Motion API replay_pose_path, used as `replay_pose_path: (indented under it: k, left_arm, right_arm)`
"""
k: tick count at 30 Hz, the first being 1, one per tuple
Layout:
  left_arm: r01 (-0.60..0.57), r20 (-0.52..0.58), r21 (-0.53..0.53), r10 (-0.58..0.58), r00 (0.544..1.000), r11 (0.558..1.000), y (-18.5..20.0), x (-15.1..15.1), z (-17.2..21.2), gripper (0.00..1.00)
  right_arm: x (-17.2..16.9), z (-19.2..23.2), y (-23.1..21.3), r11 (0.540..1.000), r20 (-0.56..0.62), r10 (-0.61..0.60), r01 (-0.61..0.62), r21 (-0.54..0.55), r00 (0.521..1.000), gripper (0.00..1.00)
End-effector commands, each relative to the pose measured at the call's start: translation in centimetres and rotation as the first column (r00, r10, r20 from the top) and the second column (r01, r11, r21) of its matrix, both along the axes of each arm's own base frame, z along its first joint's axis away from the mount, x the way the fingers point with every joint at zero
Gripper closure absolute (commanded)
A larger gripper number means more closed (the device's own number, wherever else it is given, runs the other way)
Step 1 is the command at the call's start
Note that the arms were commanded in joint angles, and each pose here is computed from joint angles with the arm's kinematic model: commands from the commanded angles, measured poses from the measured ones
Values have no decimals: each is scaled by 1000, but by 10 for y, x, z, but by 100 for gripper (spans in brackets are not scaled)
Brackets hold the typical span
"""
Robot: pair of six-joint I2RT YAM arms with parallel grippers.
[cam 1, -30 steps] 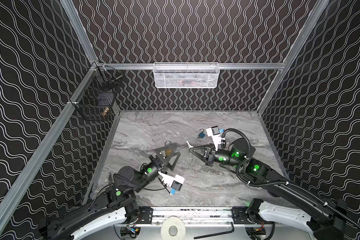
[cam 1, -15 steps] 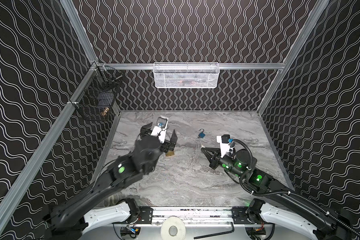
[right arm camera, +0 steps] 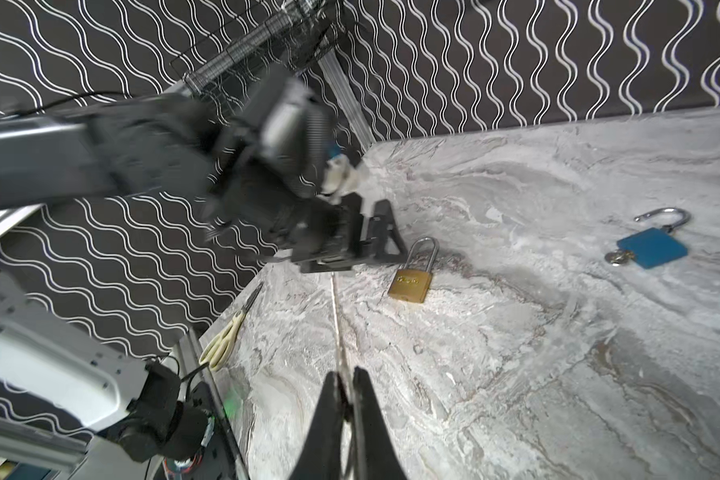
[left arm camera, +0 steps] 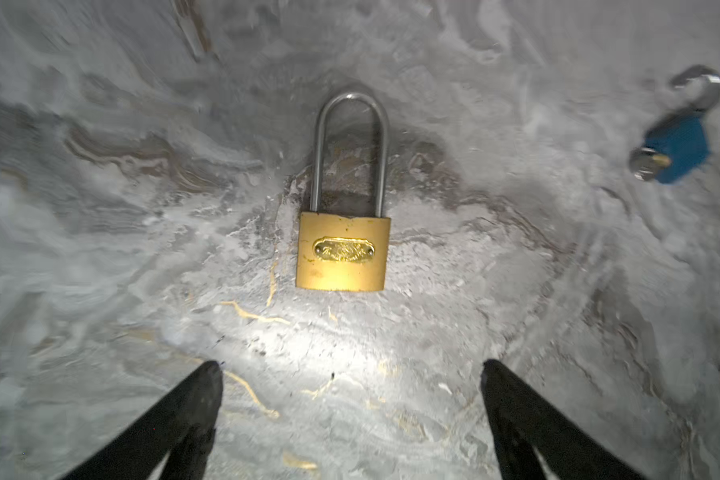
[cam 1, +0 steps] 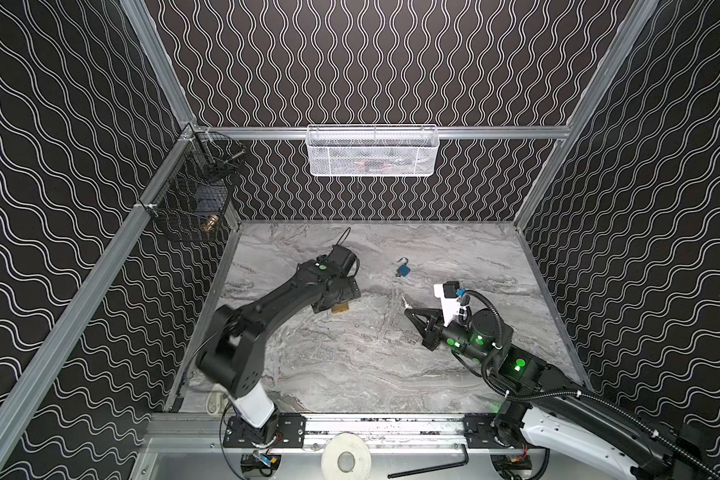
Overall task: Unlock with the key
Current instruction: 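Lower the left gripper onto the brass padlock body and close it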
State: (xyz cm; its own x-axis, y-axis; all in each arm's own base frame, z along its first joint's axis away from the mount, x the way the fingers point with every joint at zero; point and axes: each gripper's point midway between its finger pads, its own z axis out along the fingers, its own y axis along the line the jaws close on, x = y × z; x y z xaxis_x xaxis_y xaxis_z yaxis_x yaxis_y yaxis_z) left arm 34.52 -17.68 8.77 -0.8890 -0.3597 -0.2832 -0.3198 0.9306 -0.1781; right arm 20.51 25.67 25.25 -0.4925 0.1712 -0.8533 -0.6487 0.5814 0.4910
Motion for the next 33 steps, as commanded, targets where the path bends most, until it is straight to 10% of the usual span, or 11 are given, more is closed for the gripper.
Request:
replay_pose_path:
  k: [1,11,33]
  left_arm:
    - [-43,-105,-81,34,994,996,-17,3,-27,7]
    - [-68,-150,121,86,985,990,8,15,-53,22]
    - [76,-241,106,-49,969,991,1,17,-82,32]
  right_arm:
    - [-5,-4,2,1000,-37,22,-21,11,999,100]
    - [-5,-3,1,1000,-32,22,-22,-5,999,100]
    - [-5,-7,3,999,-43,29,-30,-16,999,100]
